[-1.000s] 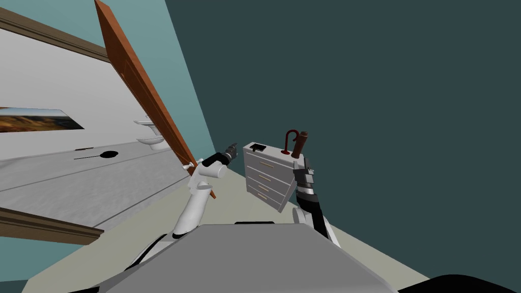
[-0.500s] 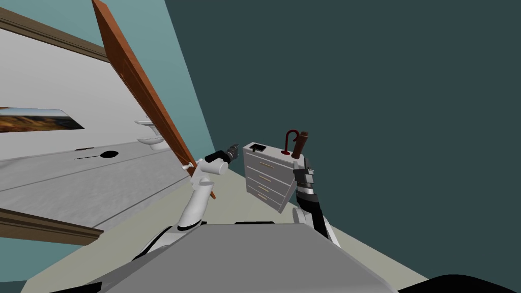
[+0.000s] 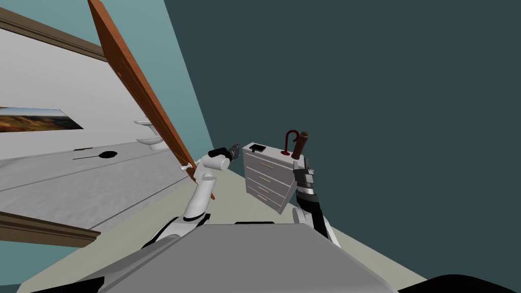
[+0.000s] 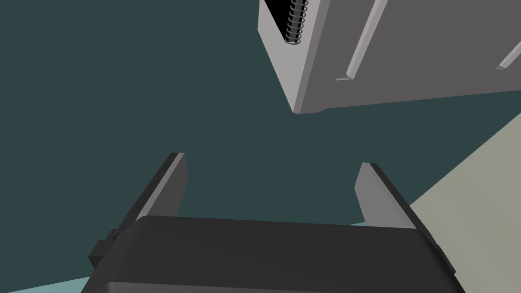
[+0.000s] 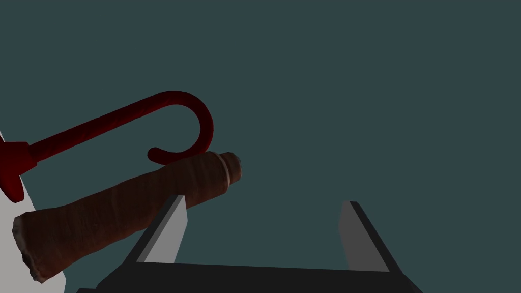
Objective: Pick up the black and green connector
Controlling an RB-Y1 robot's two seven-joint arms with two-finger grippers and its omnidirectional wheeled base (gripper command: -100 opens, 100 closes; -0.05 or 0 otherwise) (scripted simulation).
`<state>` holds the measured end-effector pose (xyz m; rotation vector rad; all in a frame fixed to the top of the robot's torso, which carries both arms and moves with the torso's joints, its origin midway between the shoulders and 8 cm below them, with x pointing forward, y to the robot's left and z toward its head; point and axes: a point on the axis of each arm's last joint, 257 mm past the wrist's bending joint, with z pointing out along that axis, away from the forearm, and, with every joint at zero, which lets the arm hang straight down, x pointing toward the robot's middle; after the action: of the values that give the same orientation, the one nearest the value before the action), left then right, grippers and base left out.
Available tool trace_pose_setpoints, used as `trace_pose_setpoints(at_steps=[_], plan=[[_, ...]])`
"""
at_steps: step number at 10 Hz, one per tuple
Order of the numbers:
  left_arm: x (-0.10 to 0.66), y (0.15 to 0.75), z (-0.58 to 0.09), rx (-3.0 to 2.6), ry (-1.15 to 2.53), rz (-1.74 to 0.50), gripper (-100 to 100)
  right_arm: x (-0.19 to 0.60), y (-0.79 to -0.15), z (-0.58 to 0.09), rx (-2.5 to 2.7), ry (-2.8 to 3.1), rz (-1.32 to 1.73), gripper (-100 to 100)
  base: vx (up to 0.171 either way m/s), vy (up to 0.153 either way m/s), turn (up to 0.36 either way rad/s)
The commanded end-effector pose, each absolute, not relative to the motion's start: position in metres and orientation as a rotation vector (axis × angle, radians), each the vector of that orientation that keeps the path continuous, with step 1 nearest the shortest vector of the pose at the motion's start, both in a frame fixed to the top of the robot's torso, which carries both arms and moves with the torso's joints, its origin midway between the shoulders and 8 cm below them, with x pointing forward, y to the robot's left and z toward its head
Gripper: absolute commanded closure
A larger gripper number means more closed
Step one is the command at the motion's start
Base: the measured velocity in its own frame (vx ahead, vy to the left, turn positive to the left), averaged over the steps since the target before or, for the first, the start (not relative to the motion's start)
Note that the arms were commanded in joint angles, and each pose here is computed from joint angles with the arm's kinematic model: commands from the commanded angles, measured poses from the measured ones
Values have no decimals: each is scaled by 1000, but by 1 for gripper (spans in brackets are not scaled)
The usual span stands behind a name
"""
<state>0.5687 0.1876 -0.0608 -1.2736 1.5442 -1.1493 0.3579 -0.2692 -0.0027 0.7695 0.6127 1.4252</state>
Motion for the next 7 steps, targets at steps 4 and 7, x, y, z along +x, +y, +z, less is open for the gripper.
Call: trace_pose_setpoints(at_steps=[4, 7], plan=[[568, 183, -71, -1330, 1612, -1104, -100, 358, -269, -3, 769, 613, 1425, 0, 23, -12, -4], [573, 175, -68, -1371, 1660, -1078, -100, 358, -269, -3, 769, 613, 1425, 0, 37, -17, -19]])
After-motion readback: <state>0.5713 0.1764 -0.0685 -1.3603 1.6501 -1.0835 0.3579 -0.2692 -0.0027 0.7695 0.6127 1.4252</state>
